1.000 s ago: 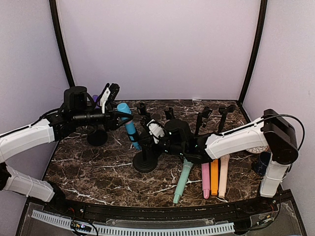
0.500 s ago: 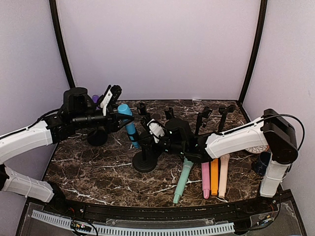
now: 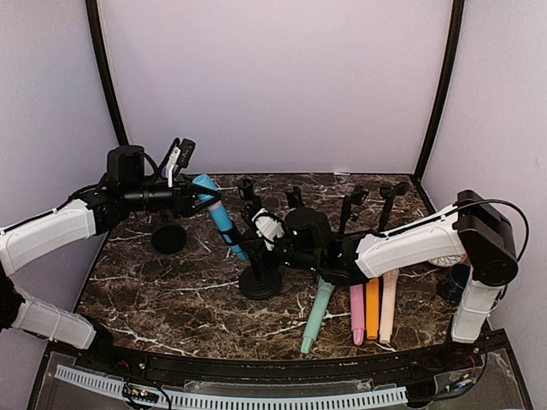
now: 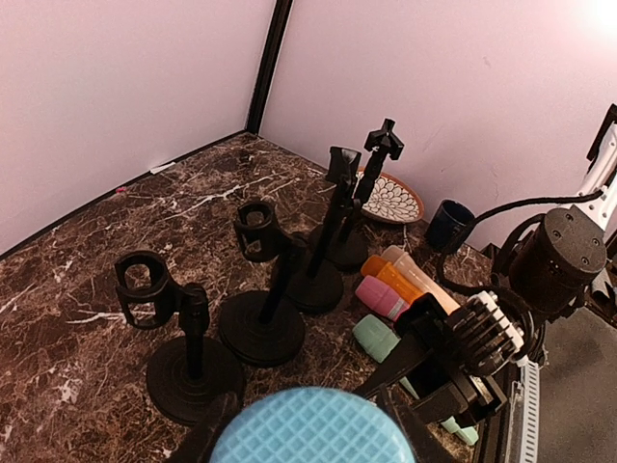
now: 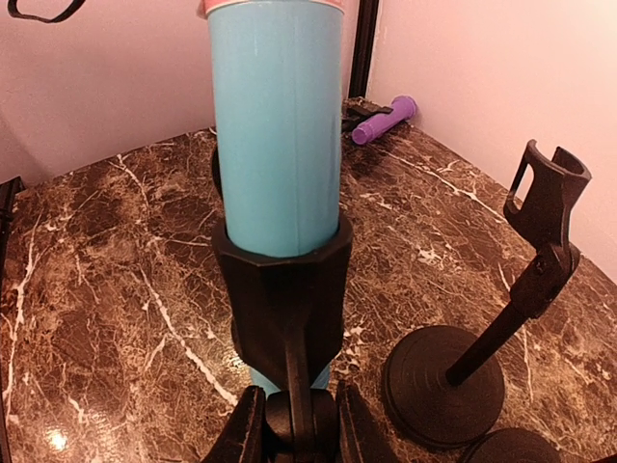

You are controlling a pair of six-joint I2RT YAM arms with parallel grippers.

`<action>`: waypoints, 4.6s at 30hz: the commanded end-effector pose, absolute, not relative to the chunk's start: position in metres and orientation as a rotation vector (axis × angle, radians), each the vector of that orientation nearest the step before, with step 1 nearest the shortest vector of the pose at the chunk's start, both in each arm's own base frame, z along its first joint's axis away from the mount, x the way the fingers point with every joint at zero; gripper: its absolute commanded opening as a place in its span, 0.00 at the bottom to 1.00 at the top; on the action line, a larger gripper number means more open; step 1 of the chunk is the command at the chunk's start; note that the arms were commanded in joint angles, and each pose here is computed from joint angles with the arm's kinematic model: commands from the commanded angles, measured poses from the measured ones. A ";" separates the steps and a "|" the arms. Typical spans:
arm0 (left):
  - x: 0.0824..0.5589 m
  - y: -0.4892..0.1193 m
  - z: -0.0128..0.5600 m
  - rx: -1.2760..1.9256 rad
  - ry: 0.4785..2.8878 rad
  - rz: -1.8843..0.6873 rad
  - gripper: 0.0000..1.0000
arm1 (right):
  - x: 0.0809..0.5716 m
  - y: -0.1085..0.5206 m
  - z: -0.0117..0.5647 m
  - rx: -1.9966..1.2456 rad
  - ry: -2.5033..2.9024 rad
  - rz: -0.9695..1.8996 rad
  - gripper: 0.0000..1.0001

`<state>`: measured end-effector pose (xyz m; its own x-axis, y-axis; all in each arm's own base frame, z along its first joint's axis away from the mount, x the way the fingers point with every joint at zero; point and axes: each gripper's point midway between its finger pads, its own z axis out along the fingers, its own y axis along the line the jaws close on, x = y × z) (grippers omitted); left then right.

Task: Remove the microphone from the stand
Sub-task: Remove the microphone from the microphone stand.

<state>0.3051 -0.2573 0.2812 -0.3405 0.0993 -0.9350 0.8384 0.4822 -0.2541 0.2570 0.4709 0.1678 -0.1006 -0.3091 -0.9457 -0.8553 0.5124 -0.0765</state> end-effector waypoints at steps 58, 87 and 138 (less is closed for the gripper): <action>0.324 -0.253 0.301 0.761 1.760 -0.735 0.00 | 0.290 0.452 0.166 -0.848 1.779 0.619 0.00; 0.337 -0.246 0.286 0.727 1.822 -0.822 0.00 | 0.265 0.464 0.158 -0.949 1.730 0.499 0.00; 0.364 -0.194 0.301 0.555 1.829 -0.615 0.00 | 0.263 0.453 0.135 -1.013 1.804 0.553 0.00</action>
<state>0.3239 -0.2433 0.2727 -0.4712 0.1041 -0.8759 0.7433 0.5815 -0.3308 0.2646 0.4662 0.1651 -0.1416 -0.3042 -0.9420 -0.8488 0.5270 -0.0426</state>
